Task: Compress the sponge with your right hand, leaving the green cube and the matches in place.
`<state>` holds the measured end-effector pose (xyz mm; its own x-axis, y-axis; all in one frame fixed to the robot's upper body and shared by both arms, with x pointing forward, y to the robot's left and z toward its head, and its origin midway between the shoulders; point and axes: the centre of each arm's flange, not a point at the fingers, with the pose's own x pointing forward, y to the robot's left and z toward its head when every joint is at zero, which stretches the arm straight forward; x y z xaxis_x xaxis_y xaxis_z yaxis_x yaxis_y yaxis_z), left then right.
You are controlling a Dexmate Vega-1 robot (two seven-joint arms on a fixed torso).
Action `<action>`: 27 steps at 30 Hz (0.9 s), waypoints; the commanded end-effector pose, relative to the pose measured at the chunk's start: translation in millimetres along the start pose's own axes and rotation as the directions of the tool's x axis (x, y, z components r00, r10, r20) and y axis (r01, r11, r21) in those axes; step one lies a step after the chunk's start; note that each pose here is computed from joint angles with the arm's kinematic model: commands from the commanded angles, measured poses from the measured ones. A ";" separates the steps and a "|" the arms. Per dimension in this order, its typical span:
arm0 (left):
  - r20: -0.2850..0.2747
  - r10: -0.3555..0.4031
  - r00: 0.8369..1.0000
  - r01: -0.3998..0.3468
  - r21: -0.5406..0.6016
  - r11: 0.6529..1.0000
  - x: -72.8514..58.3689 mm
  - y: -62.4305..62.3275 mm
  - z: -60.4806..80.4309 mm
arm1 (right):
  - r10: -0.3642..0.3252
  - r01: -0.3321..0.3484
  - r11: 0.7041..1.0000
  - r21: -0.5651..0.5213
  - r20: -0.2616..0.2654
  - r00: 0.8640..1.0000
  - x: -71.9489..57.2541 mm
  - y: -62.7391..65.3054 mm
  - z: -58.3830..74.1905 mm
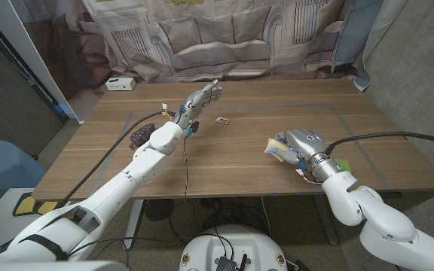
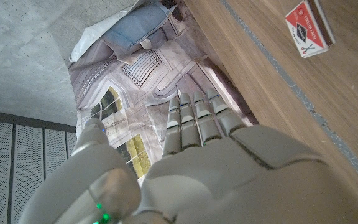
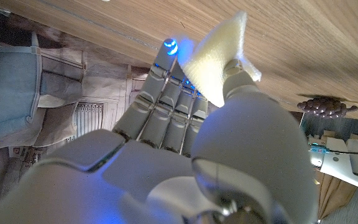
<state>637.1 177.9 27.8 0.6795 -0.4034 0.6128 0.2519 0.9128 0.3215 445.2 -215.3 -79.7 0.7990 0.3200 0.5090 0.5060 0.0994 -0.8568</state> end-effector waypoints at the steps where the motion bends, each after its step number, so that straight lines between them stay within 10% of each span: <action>1: -0.004 0.003 1.000 -0.003 0.000 1.000 -3.1 0.9 -0.6 | 0.047 -0.046 0.998 -0.043 0.011 0.999 7.6 15.0 2.2; 27: -0.007 0.020 1.000 -0.020 -0.008 1.000 -10.0 7.4 -5.8 | 0.130 -0.128 0.984 -0.126 0.010 0.991 19.4 38.7 4.4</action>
<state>635.0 185.2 23.6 0.6867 -0.3911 0.6128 0.2447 0.9181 0.3117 471.7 -203.1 -98.9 0.8345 0.3406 0.4332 0.4649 -0.0131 -0.8853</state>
